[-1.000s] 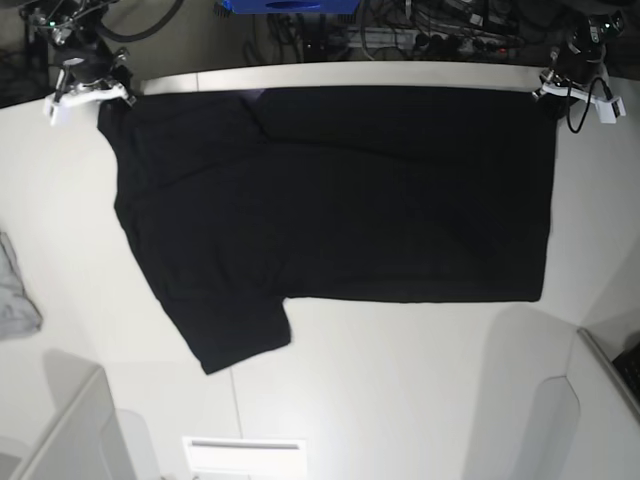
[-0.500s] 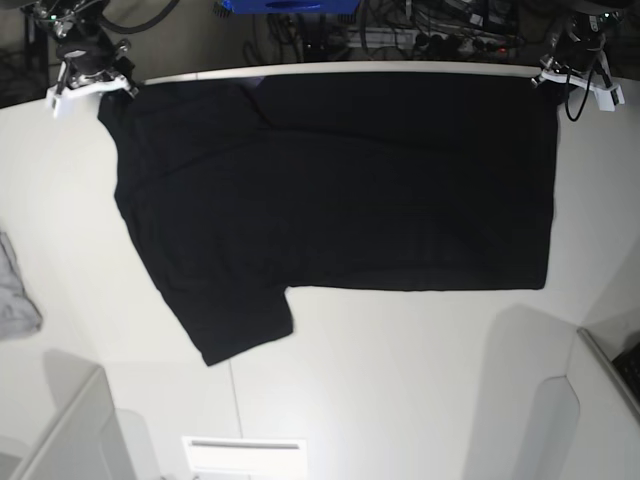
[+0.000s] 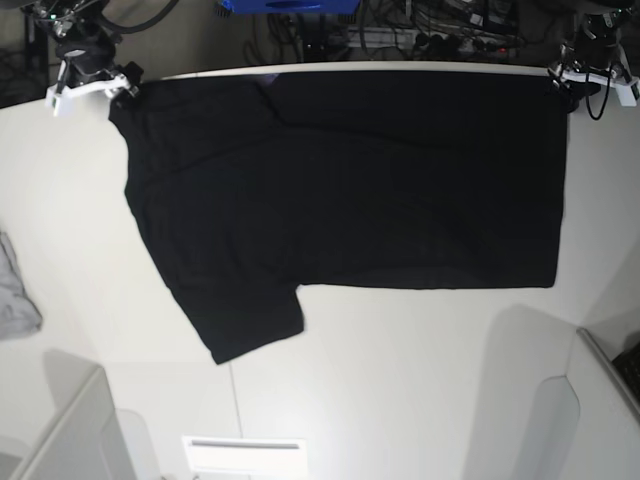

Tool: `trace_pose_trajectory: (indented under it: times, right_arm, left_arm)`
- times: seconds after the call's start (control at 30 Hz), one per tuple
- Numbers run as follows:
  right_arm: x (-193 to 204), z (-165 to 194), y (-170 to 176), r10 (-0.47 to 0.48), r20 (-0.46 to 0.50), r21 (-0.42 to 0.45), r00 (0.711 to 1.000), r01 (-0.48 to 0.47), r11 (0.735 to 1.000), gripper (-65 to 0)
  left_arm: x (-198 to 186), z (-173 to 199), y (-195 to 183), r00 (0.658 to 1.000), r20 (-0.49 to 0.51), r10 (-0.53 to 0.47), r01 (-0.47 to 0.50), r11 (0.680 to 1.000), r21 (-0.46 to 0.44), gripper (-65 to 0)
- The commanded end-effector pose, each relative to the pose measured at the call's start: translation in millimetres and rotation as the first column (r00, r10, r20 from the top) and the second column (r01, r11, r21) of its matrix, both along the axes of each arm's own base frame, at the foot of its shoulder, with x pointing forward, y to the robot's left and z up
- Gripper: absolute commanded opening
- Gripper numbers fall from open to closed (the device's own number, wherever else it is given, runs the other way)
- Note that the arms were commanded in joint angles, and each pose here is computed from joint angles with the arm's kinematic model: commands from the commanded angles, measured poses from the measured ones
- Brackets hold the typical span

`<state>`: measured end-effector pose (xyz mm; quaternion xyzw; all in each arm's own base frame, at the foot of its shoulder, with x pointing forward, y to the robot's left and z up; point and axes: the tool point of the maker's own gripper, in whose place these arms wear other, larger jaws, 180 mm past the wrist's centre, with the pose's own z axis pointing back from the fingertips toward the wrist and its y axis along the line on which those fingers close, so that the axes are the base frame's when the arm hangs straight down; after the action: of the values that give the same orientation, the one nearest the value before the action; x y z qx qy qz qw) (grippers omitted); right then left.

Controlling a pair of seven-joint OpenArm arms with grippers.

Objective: Fold the T-shirt properly
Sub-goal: 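Drag the shirt further toward the robot, then open both grippers, then move the right gripper to the sleeve-side hem corner and grasp it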

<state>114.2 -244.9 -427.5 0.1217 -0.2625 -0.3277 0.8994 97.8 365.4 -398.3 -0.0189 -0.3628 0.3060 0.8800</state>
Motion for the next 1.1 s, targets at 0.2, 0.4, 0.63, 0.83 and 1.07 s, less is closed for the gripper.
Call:
trace_pose_trajectory:
  times: [0.2,0.4,0.63,0.83,1.07]
  right_arm:
    - [7.1,32.7,-29.5,-0.045,0.081,-0.102,0.996,0.053,0.993,-35.1]
    - [23.9,54.1,-64.3,-0.098,0.152,-0.167,0.983,0.123,0.978,-34.4]
    - [88.6,77.8,-52.1,0.049,0.257,-0.193,0.965,0.002,0.981,-34.7]
    - [145.1,78.9,-14.7,0.137,0.327,-0.124,0.935,-0.102,0.987,-35.0]
    - [198.1,74.7,14.4,0.258,0.311,-0.15,0.915,-0.221,0.964,-35.1]
  left_arm:
    - [20.1,42.5,12.2,0.995,0.092,-0.03,0.021,0.995,0.098,-16.3]
    - [34.7,81.1,29.9,0.984,0.179,-0.022,-0.012,0.982,0.186,-16.5]
    - [65.0,102.0,39.1,0.969,0.237,-0.067,0.011,0.973,0.228,-31.9]
    - [79.8,109.5,50.0,0.969,0.234,-0.079,0.007,0.956,0.293,-65.0]
    - [94.4,86.7,40.0,0.984,0.088,-0.156,0.11,0.913,0.392,-65.0]
